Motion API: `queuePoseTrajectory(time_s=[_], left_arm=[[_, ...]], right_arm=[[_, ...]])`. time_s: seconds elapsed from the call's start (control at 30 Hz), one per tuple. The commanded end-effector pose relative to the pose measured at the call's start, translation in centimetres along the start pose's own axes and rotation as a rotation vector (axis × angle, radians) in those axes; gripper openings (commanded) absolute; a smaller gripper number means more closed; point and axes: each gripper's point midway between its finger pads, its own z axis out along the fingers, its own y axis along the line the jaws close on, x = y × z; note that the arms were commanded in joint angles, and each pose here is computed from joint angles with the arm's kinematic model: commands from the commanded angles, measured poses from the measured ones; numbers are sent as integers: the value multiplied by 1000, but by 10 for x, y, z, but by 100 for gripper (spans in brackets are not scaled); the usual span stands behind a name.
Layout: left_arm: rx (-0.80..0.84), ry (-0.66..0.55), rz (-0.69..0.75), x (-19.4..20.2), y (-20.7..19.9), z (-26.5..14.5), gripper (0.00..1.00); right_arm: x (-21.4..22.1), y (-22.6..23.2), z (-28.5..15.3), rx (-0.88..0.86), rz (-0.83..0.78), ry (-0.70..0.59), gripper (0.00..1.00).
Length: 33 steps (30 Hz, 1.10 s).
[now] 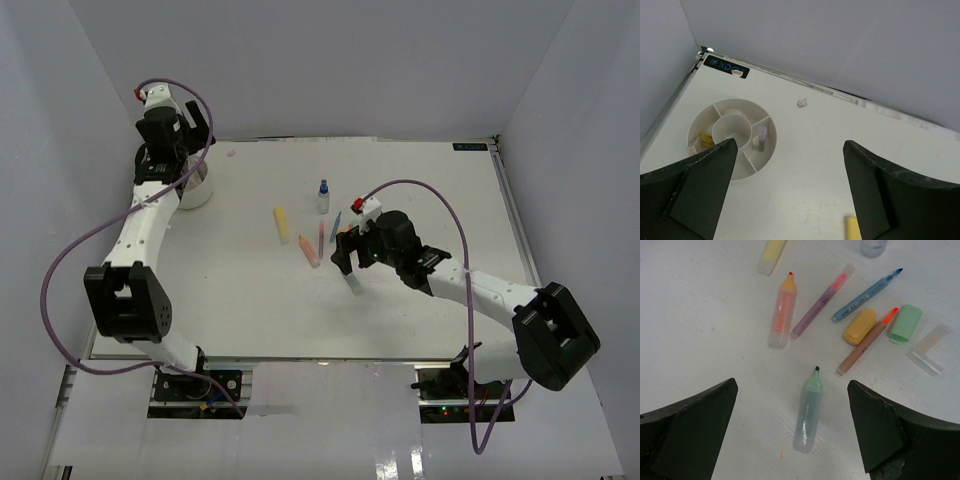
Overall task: Sort the stationery into containers
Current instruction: Place the pen in the storage box, then pick up the pen from the center of the board.
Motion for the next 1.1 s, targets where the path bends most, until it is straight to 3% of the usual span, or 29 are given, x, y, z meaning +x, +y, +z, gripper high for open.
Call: queuePoseTrajectory(time_s=[0.0, 0.03, 0.1, 0.17, 0.23, 0.27, 0.33, 0.5, 0.7, 1.07], left_arm=[[85, 42, -68, -1, -7, -49, 98], [94, 90, -72, 19, -5, -56, 98], [132, 77, -101, 17, -7, -84, 98], [154, 134, -116, 49, -4, -100, 98], [177, 121, -133, 54, -1, -124, 98], [195, 176, -131, 82, 1, -130, 98], [204, 158, -139, 88, 5, -147, 98], [188, 204, -144, 140, 20, -162, 98], [212, 243, -144, 155, 17, -166, 98], [248, 267, -155, 157, 10, -169, 98]], right_arm=[[-3, -9, 12, 87, 57, 51, 98], [-8, -7, 16, 97, 60, 61, 99], [-4, -12, 26, 137, 79, 89, 100], [-8, -14, 32, 172, 91, 89, 94], [-3, -14, 42, 194, 109, 108, 91], [-4, -17, 48, 221, 110, 103, 88], [-11, -18, 54, 253, 119, 85, 83], [-5, -22, 81, 322, 138, 118, 73], [12, -34, 103, 416, 178, 163, 54], [19, -34, 131, 452, 195, 185, 45]])
